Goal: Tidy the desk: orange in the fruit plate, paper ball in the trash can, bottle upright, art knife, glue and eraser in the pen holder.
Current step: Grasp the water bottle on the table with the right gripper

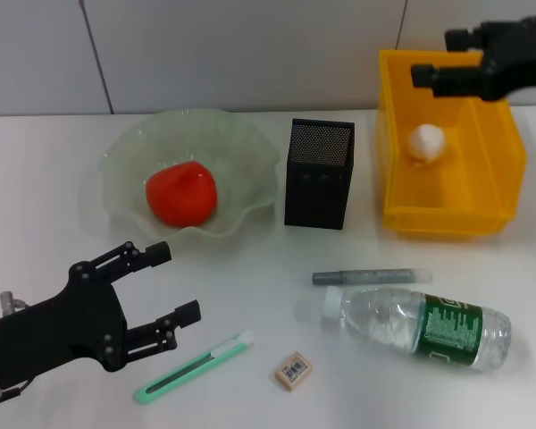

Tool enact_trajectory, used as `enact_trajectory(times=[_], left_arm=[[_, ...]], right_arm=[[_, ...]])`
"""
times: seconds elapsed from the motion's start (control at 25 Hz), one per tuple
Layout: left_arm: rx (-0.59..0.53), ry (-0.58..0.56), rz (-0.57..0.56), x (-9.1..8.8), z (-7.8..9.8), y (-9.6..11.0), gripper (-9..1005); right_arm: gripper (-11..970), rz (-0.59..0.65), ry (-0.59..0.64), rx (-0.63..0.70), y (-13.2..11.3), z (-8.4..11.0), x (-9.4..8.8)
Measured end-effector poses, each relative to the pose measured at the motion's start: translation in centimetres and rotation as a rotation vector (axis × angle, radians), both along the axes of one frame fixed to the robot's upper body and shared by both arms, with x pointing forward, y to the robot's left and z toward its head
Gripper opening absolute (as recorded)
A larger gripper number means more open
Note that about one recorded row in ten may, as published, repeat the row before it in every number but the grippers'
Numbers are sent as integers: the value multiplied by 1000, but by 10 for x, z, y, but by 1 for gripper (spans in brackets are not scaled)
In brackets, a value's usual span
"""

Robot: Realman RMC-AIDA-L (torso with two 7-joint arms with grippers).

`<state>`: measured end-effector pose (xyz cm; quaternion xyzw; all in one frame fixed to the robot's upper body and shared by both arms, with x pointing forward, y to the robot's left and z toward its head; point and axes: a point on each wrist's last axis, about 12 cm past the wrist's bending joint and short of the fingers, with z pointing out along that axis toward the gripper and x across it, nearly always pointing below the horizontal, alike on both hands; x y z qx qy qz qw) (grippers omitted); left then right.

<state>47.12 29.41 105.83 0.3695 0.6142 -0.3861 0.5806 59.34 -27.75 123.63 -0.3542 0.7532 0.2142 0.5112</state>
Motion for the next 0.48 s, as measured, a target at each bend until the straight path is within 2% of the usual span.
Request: enact_trajectory(times=[0.08, 0.24, 0.32, 0.4, 0.48], left_arm=[[0, 0, 0, 0, 0, 0, 810], [-1, -2, -1, -2, -1, 1, 811], [-1, -2, -1, -2, -1, 1, 811], [-2, 5, -3, -3, -1, 1, 811], [-2, 6, -3, -3, -1, 1, 811]], right_arm=[[754, 1, 5, 19, -4, -4, -5], [761, 46, 52, 69, -17, -15, -29], [764, 86, 92, 60, -24, -15, -45], [768, 85, 103, 52, -27, -13, -48], [771, 71, 163, -11, -32, -8, -53]])
